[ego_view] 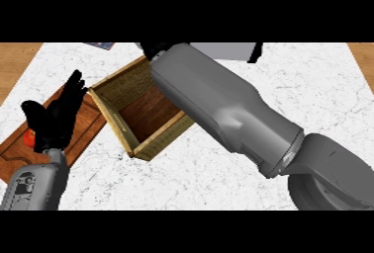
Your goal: Pick the lemon from the placemat and place it in the basket
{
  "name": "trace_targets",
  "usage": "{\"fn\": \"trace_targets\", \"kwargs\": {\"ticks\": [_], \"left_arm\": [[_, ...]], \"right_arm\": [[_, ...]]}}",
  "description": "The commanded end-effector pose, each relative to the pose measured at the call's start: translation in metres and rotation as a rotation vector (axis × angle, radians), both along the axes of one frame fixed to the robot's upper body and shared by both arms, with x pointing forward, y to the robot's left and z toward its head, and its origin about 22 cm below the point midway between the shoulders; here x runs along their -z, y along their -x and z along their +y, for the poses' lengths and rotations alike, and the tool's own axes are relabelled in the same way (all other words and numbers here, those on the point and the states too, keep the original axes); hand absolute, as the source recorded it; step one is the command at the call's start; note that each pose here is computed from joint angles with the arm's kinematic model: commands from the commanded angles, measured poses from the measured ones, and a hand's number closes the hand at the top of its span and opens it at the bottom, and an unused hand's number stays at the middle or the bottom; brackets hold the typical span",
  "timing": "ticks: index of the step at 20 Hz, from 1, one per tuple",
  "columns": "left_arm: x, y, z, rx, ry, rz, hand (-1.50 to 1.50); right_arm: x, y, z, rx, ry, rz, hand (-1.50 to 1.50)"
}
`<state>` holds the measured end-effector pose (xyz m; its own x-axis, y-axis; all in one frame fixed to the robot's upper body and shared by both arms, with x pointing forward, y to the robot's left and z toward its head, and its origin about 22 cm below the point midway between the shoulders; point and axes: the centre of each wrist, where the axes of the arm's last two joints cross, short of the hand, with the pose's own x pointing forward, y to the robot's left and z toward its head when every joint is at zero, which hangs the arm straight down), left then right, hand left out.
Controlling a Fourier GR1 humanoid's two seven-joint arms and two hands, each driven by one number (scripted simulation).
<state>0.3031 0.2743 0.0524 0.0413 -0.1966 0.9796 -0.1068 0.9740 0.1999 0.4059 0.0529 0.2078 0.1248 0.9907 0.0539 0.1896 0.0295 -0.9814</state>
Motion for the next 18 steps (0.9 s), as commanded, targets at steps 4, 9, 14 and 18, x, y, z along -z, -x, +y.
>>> {"fn": "trace_targets", "kwargs": {"ticks": [4,9,14,18], "left_arm": [[0.008,-0.005,0.006,-0.004,-0.011,-0.003,0.00],[-0.016,-0.003,0.001,-0.002,-0.008,-0.017,0.00],[-0.016,-0.018,-0.004,0.023,0.002,-0.008,0.00],[0.013,0.016,0.006,-0.023,-0.008,-0.005,0.00]], "right_arm": [[0.016,-0.010,-0.014,0.035,0.045,0.006,1.50],[0.042,-0.003,-0.017,0.046,0.067,0.049,1.50],[0.029,-0.010,-0.020,0.044,0.088,0.083,1.50],[0.044,-0.016,-0.032,0.025,0.067,0.154,1.50]]}}
